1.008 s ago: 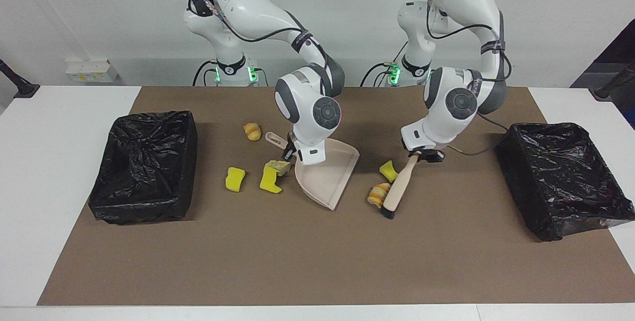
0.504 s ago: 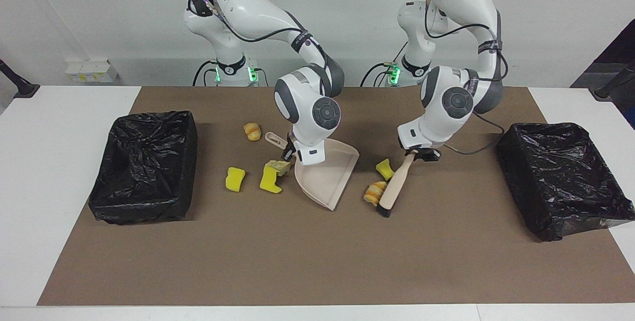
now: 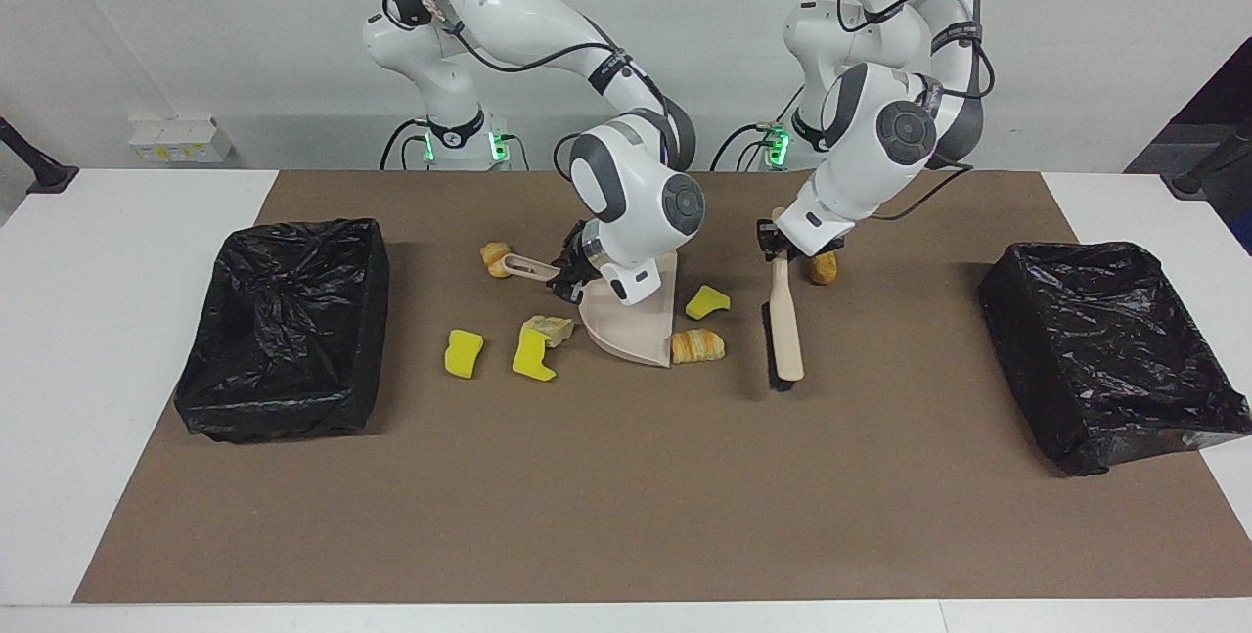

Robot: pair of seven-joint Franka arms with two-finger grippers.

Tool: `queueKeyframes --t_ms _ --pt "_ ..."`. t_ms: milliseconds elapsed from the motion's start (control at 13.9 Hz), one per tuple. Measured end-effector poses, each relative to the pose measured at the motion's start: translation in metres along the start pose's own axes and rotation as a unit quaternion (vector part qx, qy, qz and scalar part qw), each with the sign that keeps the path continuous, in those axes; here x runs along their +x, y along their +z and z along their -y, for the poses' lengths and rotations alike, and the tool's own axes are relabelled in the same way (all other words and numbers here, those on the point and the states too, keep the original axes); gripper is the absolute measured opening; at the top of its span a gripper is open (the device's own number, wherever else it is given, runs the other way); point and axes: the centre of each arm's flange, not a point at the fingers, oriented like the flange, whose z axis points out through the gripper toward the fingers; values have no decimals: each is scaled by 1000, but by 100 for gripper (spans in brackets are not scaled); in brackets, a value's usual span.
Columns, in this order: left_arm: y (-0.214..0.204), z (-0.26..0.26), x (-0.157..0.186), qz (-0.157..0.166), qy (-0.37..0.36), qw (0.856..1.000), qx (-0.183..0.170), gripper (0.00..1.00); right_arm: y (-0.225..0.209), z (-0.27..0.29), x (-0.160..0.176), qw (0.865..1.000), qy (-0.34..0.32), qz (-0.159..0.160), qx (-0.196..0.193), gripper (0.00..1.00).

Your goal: Sweep and dump trash in bin

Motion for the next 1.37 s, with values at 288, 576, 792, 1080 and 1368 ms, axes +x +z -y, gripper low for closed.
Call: queueKeyframes --t_ms 288,576,792,1080,1368 --pt "1 54 -4 45 -130 988 73 27 12 10 -4 1000 3 24 -12 31" --pt "11 66 -26 46 -267 953 134 27 18 22 -4 999 14 33 -19 31" --pt "39 75 -66 65 -292 941 158 27 22 29 -3 999 23 36 -21 31" --pt "78 48 -119 33 -284 943 167 27 30 33 -1 999 31 34 -25 31" --pt "94 15 -125 25 -218 968 119 27 31 35 -2 999 34 35 -25 31"
